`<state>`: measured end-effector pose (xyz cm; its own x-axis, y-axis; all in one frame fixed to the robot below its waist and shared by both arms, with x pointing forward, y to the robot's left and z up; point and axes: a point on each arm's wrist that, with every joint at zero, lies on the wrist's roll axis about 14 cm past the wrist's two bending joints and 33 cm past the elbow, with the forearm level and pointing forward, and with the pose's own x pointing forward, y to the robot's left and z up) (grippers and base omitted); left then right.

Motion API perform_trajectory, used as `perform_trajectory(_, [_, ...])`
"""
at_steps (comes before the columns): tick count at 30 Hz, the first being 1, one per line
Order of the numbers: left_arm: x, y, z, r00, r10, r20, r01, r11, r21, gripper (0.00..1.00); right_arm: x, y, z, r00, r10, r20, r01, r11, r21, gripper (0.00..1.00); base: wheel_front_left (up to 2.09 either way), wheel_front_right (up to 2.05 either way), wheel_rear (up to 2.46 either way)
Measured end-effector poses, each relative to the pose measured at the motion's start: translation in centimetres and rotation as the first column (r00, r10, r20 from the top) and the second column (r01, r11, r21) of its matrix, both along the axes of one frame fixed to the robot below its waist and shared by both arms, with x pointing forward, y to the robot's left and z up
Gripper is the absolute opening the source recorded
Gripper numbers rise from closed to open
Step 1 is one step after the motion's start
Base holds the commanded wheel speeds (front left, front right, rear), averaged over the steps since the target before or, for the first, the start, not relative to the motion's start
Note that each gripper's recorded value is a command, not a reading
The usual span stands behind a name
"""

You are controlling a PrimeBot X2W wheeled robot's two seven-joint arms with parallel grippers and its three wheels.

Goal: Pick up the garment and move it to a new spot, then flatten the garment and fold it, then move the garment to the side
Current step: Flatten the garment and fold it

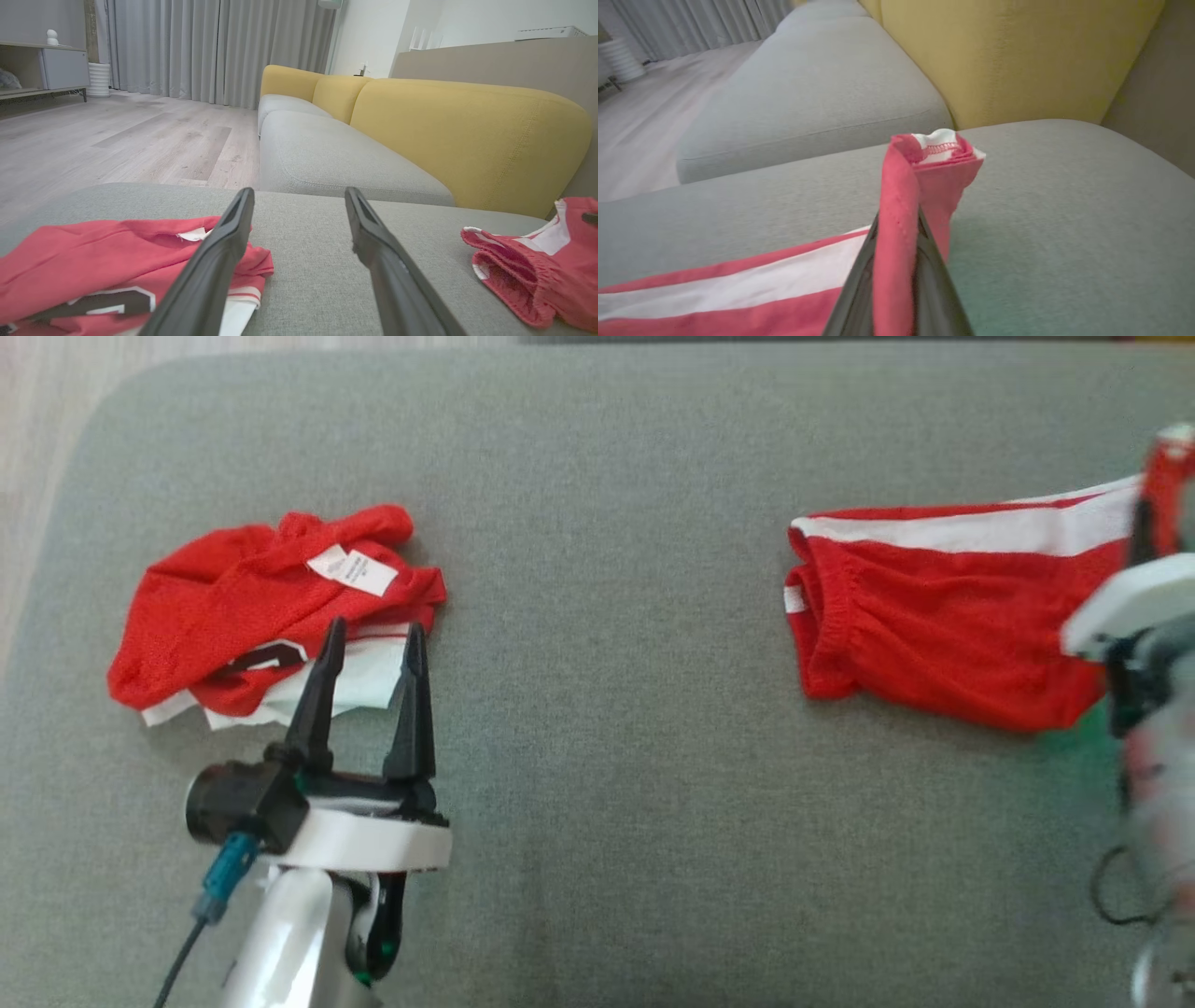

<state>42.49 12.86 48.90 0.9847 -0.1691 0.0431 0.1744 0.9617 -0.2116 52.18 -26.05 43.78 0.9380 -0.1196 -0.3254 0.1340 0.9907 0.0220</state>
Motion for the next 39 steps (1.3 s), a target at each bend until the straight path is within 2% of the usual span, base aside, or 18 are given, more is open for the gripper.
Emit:
perform_trajectory(7, [-1.3,0.1,0.9,1.0,0.005,0.019,-0.005,1.0,0.0,1.0,0.6,6.7,2.8,0.988,0.116,0.103,-0.124,0.99,0.068,0.0,0.0,0.0,0.0])
perform_trajectory(14, [-2.3,1.0,1.3,0.999,0.035,0.026,-0.035,0.999,0.002,1.0,0.7,13.1,4.4,0.953,0.259,0.158,-0.274,0.958,0.088,0.0,0.0,0.0,0.0])
perform_trajectory(23, [-3.1,1.8,1.0,0.998,0.063,0.014,-0.063,0.998,-0.003,1.0,-3.7,18.8,0.2,0.892,0.447,0.059,-0.451,0.887,0.096,0.0,0.0,0.0,0.0])
perform_trajectory(31, [-2.8,1.1,0.9,0.999,0.049,0.011,-0.049,0.999,-0.013,1.0,-7.2,21.4,-2.3,0.826,0.563,-0.014,-0.561,0.825,0.071,0.0,0.0,0.0,0.0])
perform_trajectory(32, [-2.7,1.0,1.0,0.999,0.045,0.012,-0.045,0.999,-0.013,1.0,-7.5,21.3,-2.5,0.822,0.569,-0.018,-0.567,0.821,0.062,0.06,0.0,0.0,0.0])
perform_trajectory(33, [-2.7,0.8,1.0,0.999,0.041,0.013,-0.041,0.999,-0.014,1.0,-7.7,21.2,-2.5,0.823,0.568,-0.015,-0.567,0.822,0.058,0.98,0.0,0.0,0.0])
perform_trajectory(35, [-2.6,0.5,1.1,0.999,0.032,0.018,-0.032,0.999,-0.015,1.0,-7.7,20.8,-2.1,0.831,0.557,0.009,-0.556,0.829,0.055,1.0,0.0,0.0,0.0])
perform_trajectory(39, [-2.5,-0.2,1.5,1.0,0.012,0.029,-0.011,1.0,-0.018,1.0,-6.5,18.8,0.3,0.87,0.481,0.108,-0.488,0.871,0.056,1.0,0.0,0.0,0.0])
